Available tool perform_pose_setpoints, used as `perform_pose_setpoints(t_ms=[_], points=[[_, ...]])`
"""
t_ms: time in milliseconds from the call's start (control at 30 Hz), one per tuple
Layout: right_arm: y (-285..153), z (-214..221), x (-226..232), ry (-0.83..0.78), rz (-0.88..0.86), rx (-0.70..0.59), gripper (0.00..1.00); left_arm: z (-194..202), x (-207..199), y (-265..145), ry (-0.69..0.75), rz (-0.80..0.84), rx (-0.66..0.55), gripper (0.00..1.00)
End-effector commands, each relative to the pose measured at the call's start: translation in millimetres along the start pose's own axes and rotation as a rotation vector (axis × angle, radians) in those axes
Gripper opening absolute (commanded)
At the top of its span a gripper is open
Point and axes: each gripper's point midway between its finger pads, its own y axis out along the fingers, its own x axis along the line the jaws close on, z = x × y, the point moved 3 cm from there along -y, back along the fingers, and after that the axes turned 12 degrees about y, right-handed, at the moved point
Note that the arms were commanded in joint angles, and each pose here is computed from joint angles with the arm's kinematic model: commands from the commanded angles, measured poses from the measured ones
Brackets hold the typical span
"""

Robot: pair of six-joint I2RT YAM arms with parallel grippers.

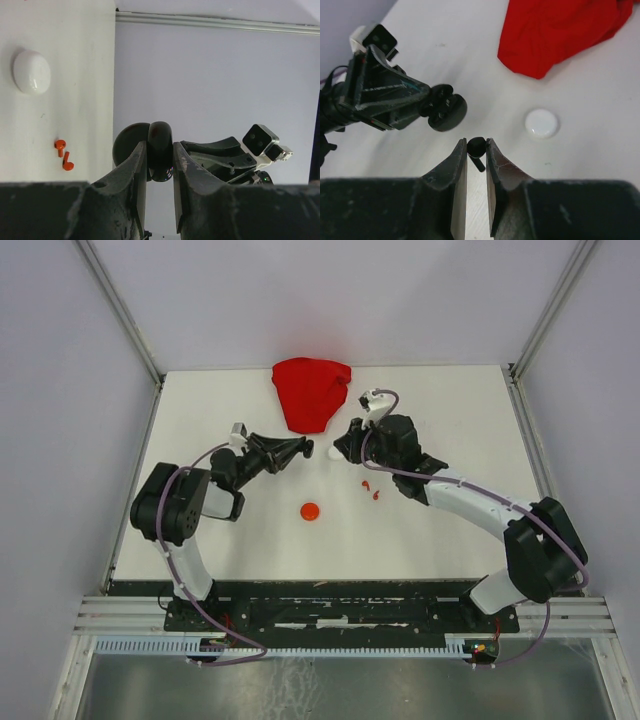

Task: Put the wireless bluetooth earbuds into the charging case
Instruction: Place the earbud in the charging case.

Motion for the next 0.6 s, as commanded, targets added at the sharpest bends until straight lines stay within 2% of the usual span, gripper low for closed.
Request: perform_pose_setpoints(t_ms=[0,167,433,567], points=[[-9.7,-47.1,33.0,-0.034,-0.176,-0.226,0.1,8.4,-26.5,9.9,-0.001,0.117,0.041,0.03],[-14.0,-51.3,34.4,-0.016,-0.229,-0.323,0.1,19.5,-30.3,17.5,-0.059,0.16,0.063,0.03],[-12.5,-49.3,32.7,-0.005,-0.28,-0.394,0.09,30.6,-36.4,27.0,-0.105,0.196,0.085,0.03],[-9.4,-47.3,32.1,-0.005,-0.286,-0.39,0.09,30.3,-39.8,27.7,-0.118,0.208,0.086,0.03]])
